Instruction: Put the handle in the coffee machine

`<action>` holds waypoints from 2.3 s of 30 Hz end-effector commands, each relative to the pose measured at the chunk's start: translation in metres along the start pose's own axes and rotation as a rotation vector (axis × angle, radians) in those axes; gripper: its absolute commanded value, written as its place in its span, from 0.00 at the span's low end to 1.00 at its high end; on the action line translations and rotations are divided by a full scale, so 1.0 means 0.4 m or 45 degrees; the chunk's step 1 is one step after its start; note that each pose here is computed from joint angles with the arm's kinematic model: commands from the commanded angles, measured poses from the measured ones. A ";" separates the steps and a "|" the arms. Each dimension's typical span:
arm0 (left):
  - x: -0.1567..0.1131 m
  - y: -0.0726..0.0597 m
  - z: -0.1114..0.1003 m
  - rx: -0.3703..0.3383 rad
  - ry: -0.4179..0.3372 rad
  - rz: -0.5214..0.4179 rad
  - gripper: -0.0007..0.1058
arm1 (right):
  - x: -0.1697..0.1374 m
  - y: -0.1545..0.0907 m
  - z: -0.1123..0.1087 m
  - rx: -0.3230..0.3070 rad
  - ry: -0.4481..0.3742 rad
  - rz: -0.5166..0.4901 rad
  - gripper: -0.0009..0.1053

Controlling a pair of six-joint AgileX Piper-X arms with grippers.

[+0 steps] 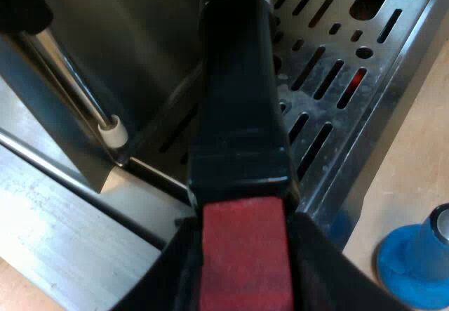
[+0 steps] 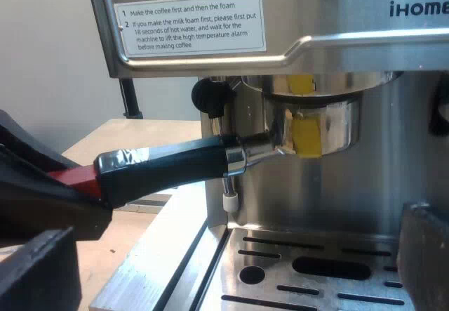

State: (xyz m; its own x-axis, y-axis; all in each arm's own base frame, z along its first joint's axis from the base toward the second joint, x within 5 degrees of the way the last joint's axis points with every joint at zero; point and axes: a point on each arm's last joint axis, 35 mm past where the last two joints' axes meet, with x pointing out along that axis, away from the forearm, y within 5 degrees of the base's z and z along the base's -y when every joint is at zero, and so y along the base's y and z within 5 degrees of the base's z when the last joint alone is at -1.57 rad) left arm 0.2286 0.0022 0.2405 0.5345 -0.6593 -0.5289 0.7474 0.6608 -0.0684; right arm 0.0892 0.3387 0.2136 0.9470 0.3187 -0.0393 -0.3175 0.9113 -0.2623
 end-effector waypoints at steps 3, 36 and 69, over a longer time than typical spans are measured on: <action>-0.008 -0.001 0.026 0.051 -0.099 -0.051 0.01 | 0.002 -0.003 0.008 0.007 -0.010 -0.006 0.88; -0.009 0.000 0.028 0.058 -0.100 -0.051 0.01 | 0.002 -0.003 0.008 0.007 -0.010 -0.006 0.88; -0.028 0.004 0.076 0.168 -0.180 -0.096 0.01 | 0.002 -0.003 0.008 0.007 -0.010 -0.006 0.88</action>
State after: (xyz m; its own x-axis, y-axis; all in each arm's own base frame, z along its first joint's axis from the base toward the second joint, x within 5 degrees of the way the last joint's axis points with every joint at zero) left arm 0.2325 0.0017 0.2539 0.5253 -0.6853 -0.5044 0.7828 0.6216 -0.0294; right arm 0.0892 0.3387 0.2136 0.9470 0.3187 -0.0393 -0.3175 0.9113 -0.2623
